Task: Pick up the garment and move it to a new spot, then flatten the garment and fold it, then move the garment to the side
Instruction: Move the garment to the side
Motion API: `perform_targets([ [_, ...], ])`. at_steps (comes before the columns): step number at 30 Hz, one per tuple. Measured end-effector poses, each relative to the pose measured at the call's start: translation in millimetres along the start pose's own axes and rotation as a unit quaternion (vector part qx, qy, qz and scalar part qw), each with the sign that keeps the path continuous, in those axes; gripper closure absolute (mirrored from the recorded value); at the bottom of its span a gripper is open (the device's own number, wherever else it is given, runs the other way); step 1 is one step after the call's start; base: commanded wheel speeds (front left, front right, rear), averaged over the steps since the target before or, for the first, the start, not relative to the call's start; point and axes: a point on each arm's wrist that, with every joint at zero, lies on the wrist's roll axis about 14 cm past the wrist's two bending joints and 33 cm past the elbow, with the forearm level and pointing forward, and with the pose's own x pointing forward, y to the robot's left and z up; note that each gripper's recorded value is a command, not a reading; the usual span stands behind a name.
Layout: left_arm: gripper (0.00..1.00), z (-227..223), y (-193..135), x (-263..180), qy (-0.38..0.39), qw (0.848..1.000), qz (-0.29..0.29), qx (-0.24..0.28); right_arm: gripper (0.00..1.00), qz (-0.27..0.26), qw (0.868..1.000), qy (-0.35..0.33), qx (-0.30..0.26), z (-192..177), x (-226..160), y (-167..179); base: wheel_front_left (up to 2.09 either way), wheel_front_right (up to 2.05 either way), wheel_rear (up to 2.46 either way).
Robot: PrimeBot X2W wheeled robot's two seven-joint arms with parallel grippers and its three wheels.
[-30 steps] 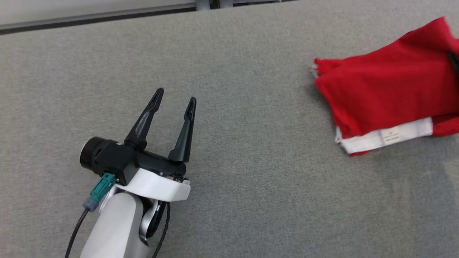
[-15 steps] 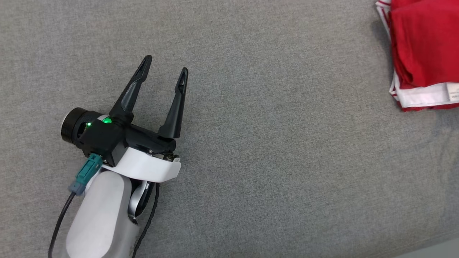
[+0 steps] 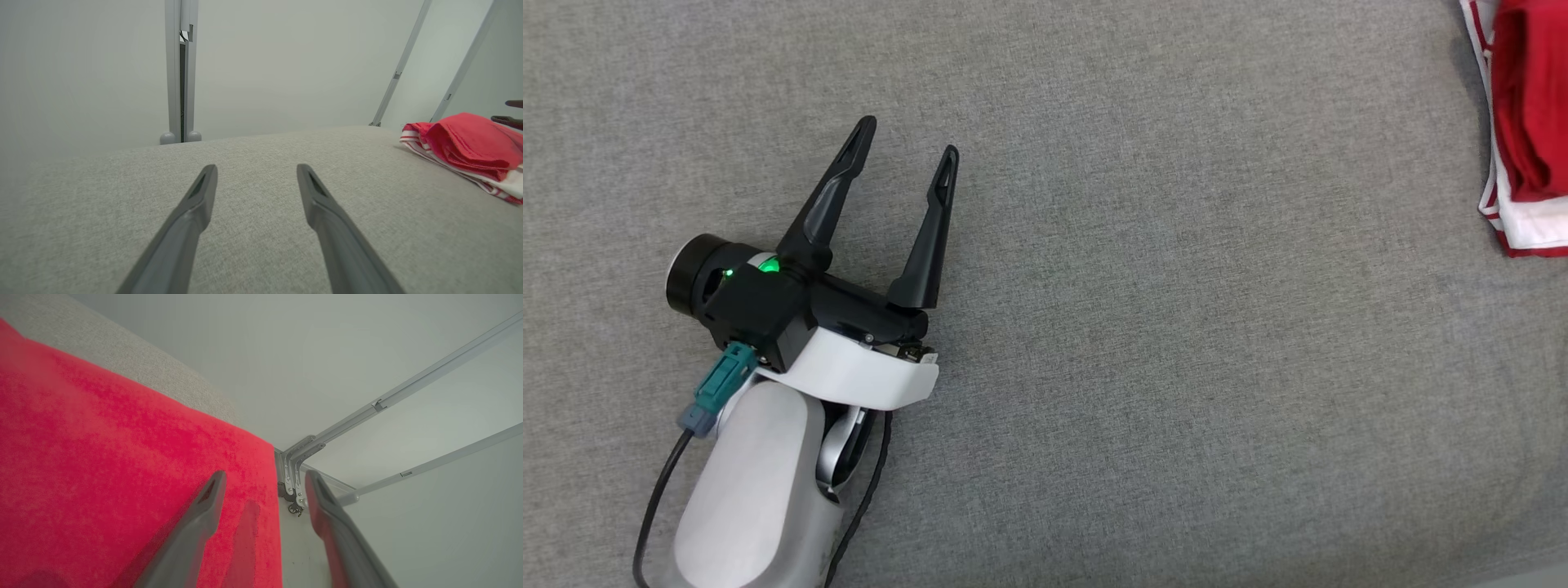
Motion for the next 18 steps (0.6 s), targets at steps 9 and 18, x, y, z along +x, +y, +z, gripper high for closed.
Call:
perform_targets([
  [9, 0.0, 27.2, -0.6, -12.0, -0.017, 1.0, 0.017, 0.0, 0.0, 0.001, 0.995, -0.085, 0.061, 55.7, -6.2, 14.0, 0.0, 0.0, 0.0],
  [18, 0.0, 80.7, 3.5, -47.1, -0.06, 0.997, 0.053, 0.016, 0.0, 0.055, 0.954, -0.239, 0.174, 155.6, -55.1, 61.7, 0.0, 0.0, 0.0],
])
